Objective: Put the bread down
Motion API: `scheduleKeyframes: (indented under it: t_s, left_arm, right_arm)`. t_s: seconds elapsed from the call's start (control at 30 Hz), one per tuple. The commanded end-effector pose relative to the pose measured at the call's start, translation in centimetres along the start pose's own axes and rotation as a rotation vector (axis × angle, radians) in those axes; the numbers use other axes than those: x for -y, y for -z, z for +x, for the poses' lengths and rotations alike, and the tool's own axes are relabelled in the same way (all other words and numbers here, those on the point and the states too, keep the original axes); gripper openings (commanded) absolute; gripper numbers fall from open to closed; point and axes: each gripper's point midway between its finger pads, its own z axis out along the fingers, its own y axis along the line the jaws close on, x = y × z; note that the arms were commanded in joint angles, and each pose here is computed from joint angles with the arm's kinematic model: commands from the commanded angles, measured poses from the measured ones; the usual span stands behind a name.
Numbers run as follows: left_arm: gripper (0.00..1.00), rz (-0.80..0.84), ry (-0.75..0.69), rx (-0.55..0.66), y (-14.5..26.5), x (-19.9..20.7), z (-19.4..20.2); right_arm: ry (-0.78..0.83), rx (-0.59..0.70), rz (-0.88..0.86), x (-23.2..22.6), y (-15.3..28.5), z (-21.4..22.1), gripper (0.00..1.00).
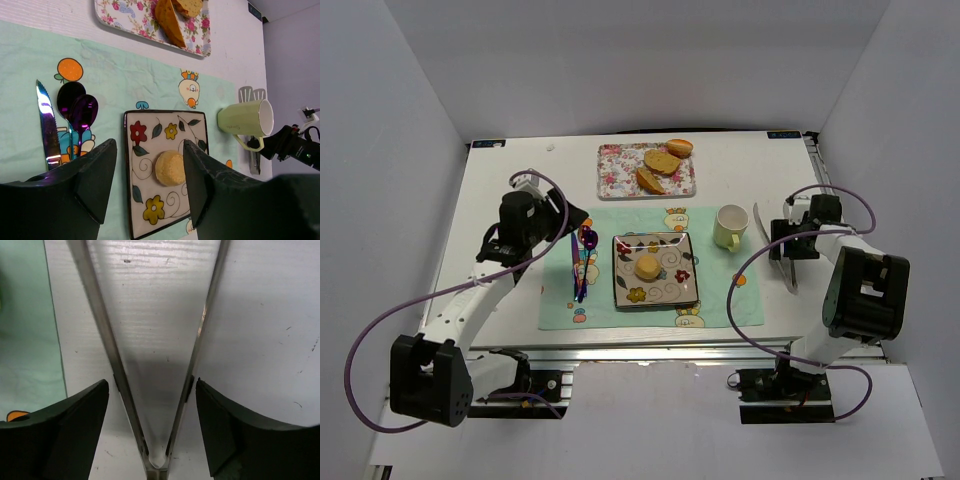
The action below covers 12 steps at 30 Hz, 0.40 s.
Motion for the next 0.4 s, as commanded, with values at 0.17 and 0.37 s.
scheduleKeyframes:
  t_s: [0.17, 0.37]
  left_arm:
    - [0.68, 0.088, -0.033, -0.02, 0.2, 2.6, 0.1]
    - [0.67, 0.153, -0.078, -0.08, 0.0, 4.7, 1.5]
  right_arm:
    - [0.085, 0.152, 0.083, 1.4, 5.2, -6.4, 0.89]
    - [0.227, 0.467, 0.018, -2.1, 13.2, -14.7, 0.9]
